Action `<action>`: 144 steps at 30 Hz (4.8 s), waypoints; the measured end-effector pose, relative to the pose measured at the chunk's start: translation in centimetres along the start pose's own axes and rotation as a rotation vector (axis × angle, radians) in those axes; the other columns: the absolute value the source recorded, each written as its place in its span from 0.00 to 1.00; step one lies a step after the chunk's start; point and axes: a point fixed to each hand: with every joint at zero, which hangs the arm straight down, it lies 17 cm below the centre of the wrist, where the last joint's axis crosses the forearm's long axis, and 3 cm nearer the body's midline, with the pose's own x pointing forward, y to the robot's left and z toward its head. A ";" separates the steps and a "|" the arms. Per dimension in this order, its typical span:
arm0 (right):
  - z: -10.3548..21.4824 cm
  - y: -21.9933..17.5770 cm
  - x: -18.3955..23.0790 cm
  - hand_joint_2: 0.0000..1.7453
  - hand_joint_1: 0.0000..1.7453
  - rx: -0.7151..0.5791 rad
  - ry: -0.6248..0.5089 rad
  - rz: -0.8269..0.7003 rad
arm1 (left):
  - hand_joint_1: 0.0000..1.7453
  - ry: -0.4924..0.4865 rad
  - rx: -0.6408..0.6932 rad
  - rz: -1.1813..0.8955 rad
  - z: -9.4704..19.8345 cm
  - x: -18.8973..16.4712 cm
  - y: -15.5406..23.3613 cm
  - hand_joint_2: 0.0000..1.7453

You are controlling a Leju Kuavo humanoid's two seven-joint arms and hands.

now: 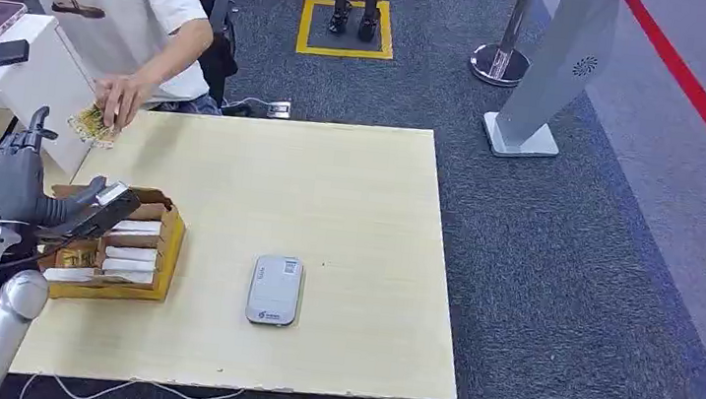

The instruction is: Pass the card to the sensor for recognition and then transmit it.

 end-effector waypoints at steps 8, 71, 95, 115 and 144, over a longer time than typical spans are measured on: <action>0.0 0.2 -0.1 0.00 0.00 0.003 -0.003 -0.014 | 0.00 -0.074 0.005 0.138 1.6 3.2 1.2 1.00; -0.2 0.1 -0.9 0.00 0.00 0.009 0.025 -0.104 | 0.00 -0.275 -0.548 0.031 13.6 1.9 -6.0 1.00; -0.2 0.2 -1.2 0.00 0.00 0.014 0.036 -0.095 | 0.00 -0.195 -0.678 0.005 14.3 -1.6 -6.7 1.00; -0.2 0.2 -1.2 0.00 0.00 0.013 0.039 -0.103 | 0.00 -0.188 -0.710 -0.117 15.6 -4.4 -5.4 1.00; -0.2 0.0 -1.1 0.00 0.00 0.002 0.035 -0.088 | 0.00 -0.184 -0.729 -0.044 14.9 -1.8 -9.1 1.00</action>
